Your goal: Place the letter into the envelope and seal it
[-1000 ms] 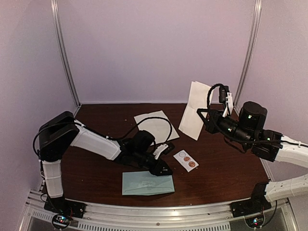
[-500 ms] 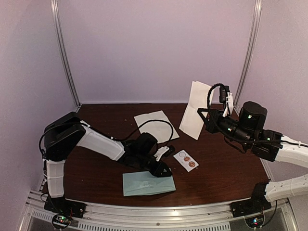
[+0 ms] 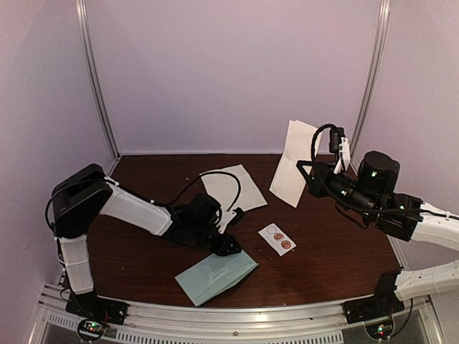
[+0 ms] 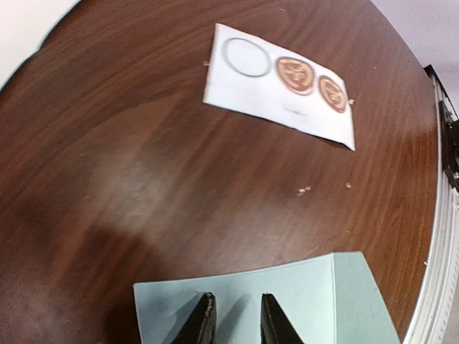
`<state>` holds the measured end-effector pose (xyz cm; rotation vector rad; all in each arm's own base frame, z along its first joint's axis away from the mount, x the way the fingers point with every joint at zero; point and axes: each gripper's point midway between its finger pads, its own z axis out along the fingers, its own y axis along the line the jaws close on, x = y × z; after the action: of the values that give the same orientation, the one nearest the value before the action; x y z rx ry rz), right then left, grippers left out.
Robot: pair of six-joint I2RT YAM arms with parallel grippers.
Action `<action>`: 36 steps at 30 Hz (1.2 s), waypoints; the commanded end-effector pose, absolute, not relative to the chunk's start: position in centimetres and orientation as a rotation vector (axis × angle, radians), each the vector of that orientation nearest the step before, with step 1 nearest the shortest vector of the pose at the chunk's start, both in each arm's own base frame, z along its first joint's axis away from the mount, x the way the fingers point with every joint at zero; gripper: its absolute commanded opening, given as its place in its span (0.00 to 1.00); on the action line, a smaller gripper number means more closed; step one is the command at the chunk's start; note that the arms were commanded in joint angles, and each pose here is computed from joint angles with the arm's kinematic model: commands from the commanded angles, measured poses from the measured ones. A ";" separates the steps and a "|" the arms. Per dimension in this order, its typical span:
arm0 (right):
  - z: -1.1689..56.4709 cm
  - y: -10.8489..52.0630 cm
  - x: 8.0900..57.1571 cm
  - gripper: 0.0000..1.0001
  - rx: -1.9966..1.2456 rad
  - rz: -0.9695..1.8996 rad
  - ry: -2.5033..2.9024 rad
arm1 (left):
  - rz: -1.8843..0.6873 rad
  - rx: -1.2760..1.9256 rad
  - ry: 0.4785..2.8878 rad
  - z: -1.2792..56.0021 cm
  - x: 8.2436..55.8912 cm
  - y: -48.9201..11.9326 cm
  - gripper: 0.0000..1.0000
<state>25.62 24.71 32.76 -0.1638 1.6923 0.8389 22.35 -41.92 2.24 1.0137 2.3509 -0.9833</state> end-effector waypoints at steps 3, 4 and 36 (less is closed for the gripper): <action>32.4 23.9 25.7 0.00 -0.153 0.807 1.696 | -0.820 0.856 2.385 2.3 25.7 -37.2 0.24; 32.4 23.9 25.7 0.00 -0.152 0.807 1.695 | -0.810 0.838 2.388 2.4 26.0 -36.7 0.24; 27.3 29.7 22.8 0.00 -0.393 1.042 1.963 | -1.056 0.558 2.220 14.6 22.9 -31.6 0.35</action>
<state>24.82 26.83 29.49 -0.2612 1.8315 0.8903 24.89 -31.87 13.65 0.5976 2.2141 -0.9088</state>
